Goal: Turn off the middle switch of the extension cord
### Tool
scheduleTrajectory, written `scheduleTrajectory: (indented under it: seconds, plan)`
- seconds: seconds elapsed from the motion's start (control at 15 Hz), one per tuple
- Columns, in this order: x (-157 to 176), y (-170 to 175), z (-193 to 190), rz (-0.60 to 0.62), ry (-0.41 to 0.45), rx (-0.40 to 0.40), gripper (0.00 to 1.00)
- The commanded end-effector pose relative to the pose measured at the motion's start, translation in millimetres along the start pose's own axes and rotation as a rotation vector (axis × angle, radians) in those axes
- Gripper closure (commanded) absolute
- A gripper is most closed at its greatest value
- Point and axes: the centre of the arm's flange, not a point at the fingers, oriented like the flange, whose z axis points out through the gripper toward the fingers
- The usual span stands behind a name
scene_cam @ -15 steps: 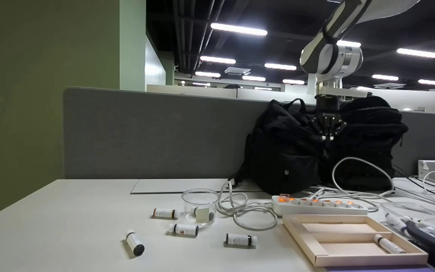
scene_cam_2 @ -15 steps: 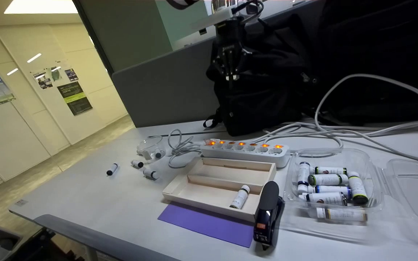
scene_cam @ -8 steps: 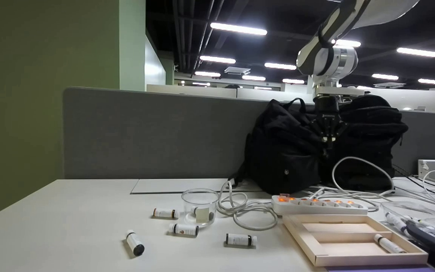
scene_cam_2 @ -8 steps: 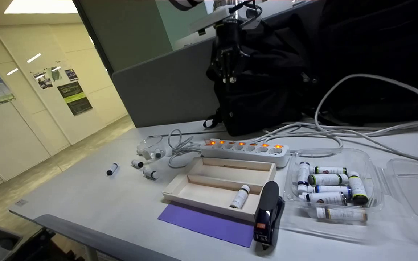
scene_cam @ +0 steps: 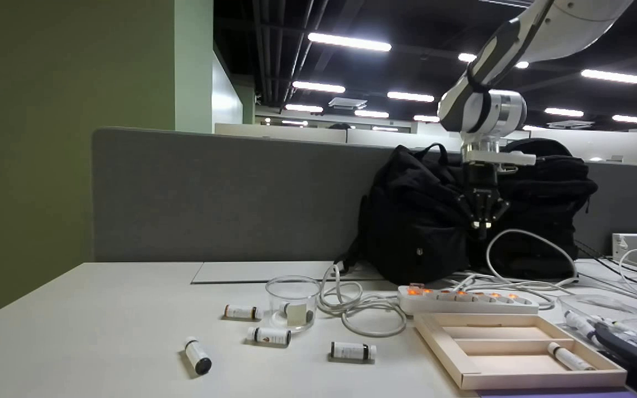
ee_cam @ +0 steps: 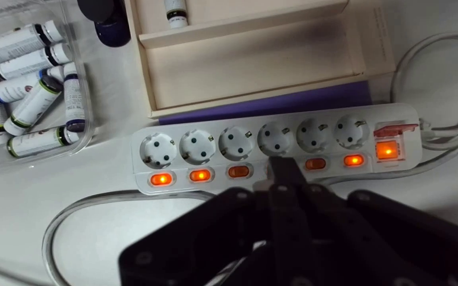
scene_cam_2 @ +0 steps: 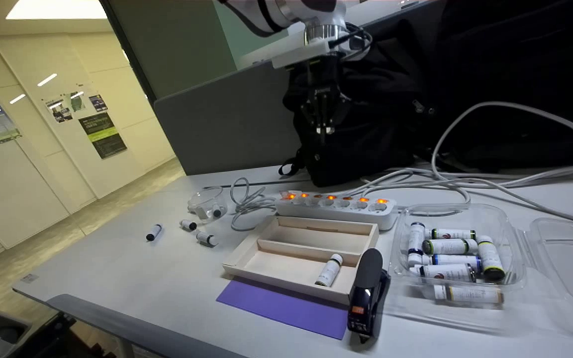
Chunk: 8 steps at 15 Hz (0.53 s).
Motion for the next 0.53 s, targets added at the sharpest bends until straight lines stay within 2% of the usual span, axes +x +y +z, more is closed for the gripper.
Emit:
scheduleTrajectory:
  seconds: [0.0, 0.27, 0.47]
  plan:
    - [13.3, 15.2, 28.4, -0.026, 0.015, 0.059, 1.00]
    - [20.9, 22.0, 60.1, -0.069, -0.046, 0.130, 1.00]
    - [22.5, 21.2, 78.3, -0.098, -0.059, 0.140, 1.00]
